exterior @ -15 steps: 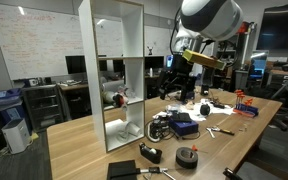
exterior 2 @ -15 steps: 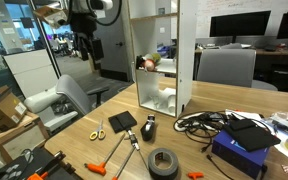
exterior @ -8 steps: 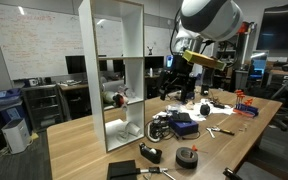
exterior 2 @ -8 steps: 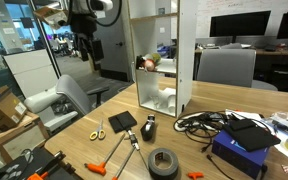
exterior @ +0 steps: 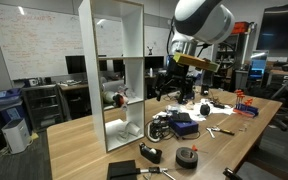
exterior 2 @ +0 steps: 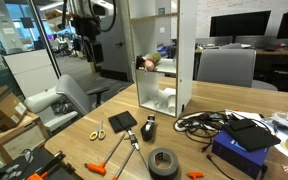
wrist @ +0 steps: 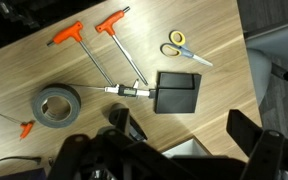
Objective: Pick up the bottle from the middle shelf and put it on the table
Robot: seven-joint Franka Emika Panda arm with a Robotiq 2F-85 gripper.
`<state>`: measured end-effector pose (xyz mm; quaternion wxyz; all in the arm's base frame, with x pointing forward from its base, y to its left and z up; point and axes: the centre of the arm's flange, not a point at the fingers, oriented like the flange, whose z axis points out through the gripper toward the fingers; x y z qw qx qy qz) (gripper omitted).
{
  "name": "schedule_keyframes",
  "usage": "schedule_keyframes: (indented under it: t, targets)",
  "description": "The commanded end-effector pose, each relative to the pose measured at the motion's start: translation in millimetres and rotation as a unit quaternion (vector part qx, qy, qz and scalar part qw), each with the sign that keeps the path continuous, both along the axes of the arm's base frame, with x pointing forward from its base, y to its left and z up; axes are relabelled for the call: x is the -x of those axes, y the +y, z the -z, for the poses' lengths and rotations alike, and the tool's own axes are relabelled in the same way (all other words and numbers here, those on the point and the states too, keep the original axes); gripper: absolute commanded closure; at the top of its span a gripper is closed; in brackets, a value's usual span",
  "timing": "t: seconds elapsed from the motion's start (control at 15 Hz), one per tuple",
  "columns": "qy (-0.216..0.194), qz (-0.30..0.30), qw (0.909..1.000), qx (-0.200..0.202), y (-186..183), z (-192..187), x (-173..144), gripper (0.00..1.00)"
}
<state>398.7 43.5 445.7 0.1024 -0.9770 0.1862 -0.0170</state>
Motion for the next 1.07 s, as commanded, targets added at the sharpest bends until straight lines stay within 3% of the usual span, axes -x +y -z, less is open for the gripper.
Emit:
schedule_keyframes:
  t: [0.0, 0.4, 0.73, 1.0]
  targets:
    - [-0.011, 0.083, 0.996, -0.029, 18, -13, -55, 0.0]
    - [-0.071, 0.2, 0.9762, -0.045, 46, -25, -136, 0.0]
    - [-0.131, 0.254, 0.9582, -0.011, 55, -14, -202, 0.0]
    - [-0.151, 0.303, 0.9407, 0.02, 32, 1, -243, 0.0]
